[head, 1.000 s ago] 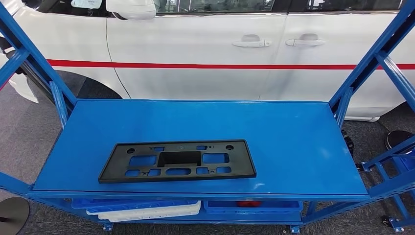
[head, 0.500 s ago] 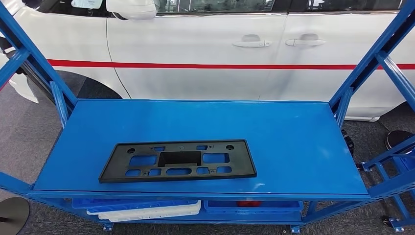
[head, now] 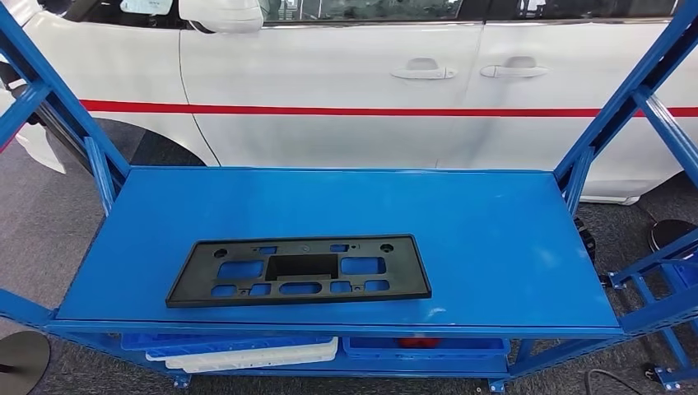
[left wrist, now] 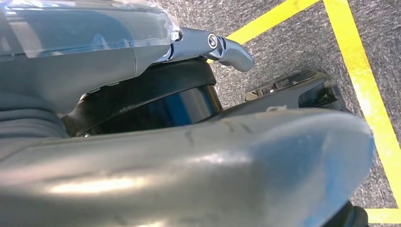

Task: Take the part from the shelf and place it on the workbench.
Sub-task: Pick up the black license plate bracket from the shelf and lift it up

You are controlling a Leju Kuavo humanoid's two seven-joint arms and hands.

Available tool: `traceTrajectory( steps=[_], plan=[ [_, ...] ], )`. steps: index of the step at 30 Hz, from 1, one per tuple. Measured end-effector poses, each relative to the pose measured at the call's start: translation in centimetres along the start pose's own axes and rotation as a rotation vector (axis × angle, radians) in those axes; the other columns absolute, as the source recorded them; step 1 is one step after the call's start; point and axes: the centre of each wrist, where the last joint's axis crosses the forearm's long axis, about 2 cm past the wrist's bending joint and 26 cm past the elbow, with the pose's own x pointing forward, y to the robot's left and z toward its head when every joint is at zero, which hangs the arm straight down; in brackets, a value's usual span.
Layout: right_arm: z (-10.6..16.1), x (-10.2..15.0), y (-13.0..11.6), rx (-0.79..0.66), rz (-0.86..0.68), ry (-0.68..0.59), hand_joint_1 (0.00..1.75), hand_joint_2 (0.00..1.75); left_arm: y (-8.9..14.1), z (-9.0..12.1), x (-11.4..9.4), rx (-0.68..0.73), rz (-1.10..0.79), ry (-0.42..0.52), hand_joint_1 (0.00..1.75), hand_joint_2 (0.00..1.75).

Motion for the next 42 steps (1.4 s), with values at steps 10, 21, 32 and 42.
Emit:
traceTrajectory(
  steps=[10,21,32,42],
  plan=[
    [3.6,5.5,4.1,0.190,-0.236,-0.143,0.00,0.87,0.1,0.0,-0.1,-0.003,0.012,0.000,0.00,0.00],
    [6.0,10.4,7.8,0.446,-0.409,-0.293,0.00,0.00,0.3,-0.1,0.3,-0.021,-0.021,0.012,0.00,0.00],
    [8.1,14.2,11.4,0.536,-0.447,-0.499,0.00,0.00,0.5,-0.1,0.4,-0.030,-0.045,0.014,0.00,0.00],
    [12.2,15.1,15.0,0.621,-0.463,-0.566,0.00,1.75,0.5,-0.1,0.5,-0.036,-0.056,0.011,0.00,0.00]
  ],
)
